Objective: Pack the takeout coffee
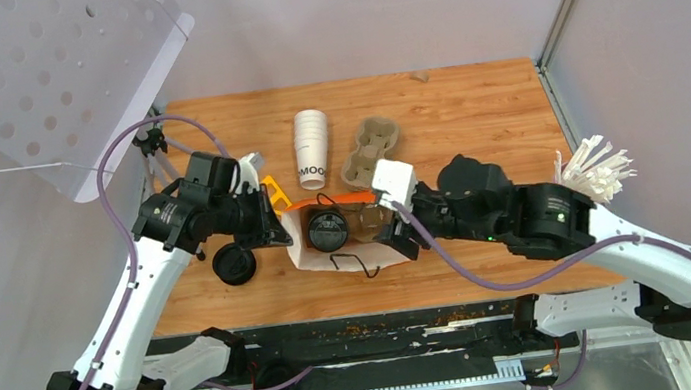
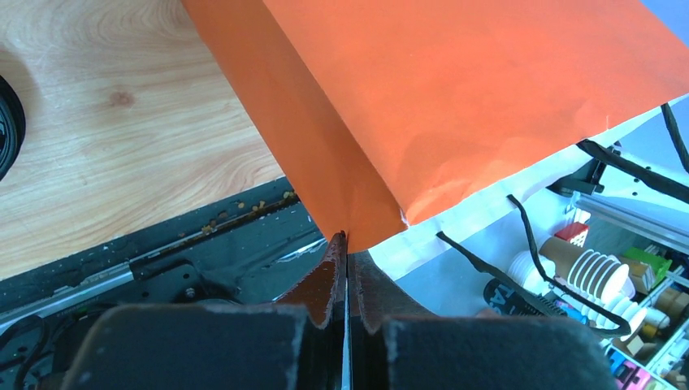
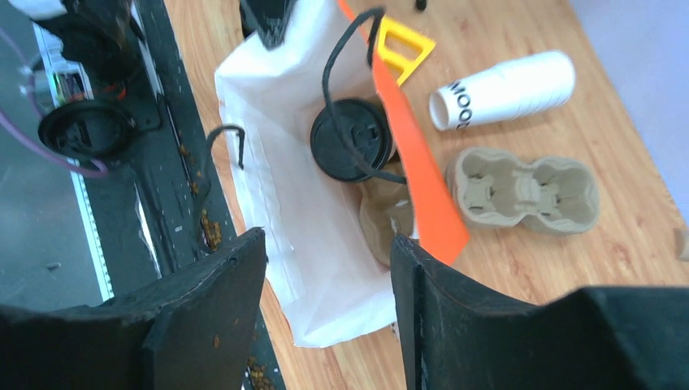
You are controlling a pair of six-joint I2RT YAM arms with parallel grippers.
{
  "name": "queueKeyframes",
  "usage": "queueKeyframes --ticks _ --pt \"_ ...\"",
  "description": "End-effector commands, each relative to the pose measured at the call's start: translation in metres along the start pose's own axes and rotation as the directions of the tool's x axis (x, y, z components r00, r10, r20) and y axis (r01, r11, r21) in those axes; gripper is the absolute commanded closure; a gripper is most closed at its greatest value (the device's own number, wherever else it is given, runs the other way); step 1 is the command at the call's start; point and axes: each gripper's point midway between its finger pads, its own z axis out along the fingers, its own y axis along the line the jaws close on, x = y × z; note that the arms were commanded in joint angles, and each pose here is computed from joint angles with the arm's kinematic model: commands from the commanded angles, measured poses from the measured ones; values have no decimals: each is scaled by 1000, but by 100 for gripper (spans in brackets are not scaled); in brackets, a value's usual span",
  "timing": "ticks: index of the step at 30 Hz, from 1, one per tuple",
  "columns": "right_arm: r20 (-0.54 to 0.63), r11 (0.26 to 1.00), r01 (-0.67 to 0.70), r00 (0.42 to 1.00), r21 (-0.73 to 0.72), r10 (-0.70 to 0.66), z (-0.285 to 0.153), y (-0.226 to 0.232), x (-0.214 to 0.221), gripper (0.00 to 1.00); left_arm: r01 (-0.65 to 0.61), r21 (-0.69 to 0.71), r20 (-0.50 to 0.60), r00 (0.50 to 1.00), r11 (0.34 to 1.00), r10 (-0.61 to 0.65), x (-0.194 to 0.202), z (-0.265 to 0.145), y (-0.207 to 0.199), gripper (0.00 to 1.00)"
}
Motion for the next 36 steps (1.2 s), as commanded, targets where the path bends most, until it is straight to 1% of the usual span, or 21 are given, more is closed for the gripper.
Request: queueKeyframes --ticks 1,4,8,9,12,15,17,20,24,26,28,32,36 --pt "158 995 -65 986 76 52 -39 -20 -45 41 -44 19 40 998 999 43 -13 -5 -9 100" --pt "178 982 -73 983 172 41 -42 -40 -60 39 -45 25 44 998 999 44 -15 -5 -11 100" --pt "121 944 -83 992 320 46 -31 -75 -63 37 -51 26 47 998 998 49 -17 -4 -11 100" --pt "87 926 -107 993 363 81 -24 -93 -56 37 -52 28 45 998 998 51 -17 -4 -11 100" --pt "72 868 -218 976 447 208 -23 -134 -45 37 -54 28 41 998 998 53 -17 -3 -12 100" --pt "69 803 -325 939 499 337 -23 -164 -21 34 -56 29 44 998 998 54 -16 -5 -12 100" --pt "49 767 -362 916 531 398 -21 -174 4 32 -58 22 46 997 998 57 -15 -7 -10 100" --pt "27 707 -436 860 558 509 -14 -175 47 23 -66 16 50 997 998 65 -13 -10 -9 100" --pt "8 609 -511 770 607 638 -10 -166 101 20 -73 -3 46 996 997 73 -11 -14 -7 100" --pt "-5 580 -532 735 617 678 -7 -157 123 17 -78 -11 44 996 997 78 -10 -16 -5 100" --pt "-19 568 -542 712 620 702 -3 -148 141 16 -79 -15 44 996 997 79 -8 -17 -4 100" --pt "-23 549 -548 694 632 719 4 -141 165 15 -81 -9 36 996 997 82 -4 -18 -4 100" --pt "-6 561 -554 708 616 706 14 -139 177 15 -81 -5 36 996 997 81 -3 -20 -5 100"
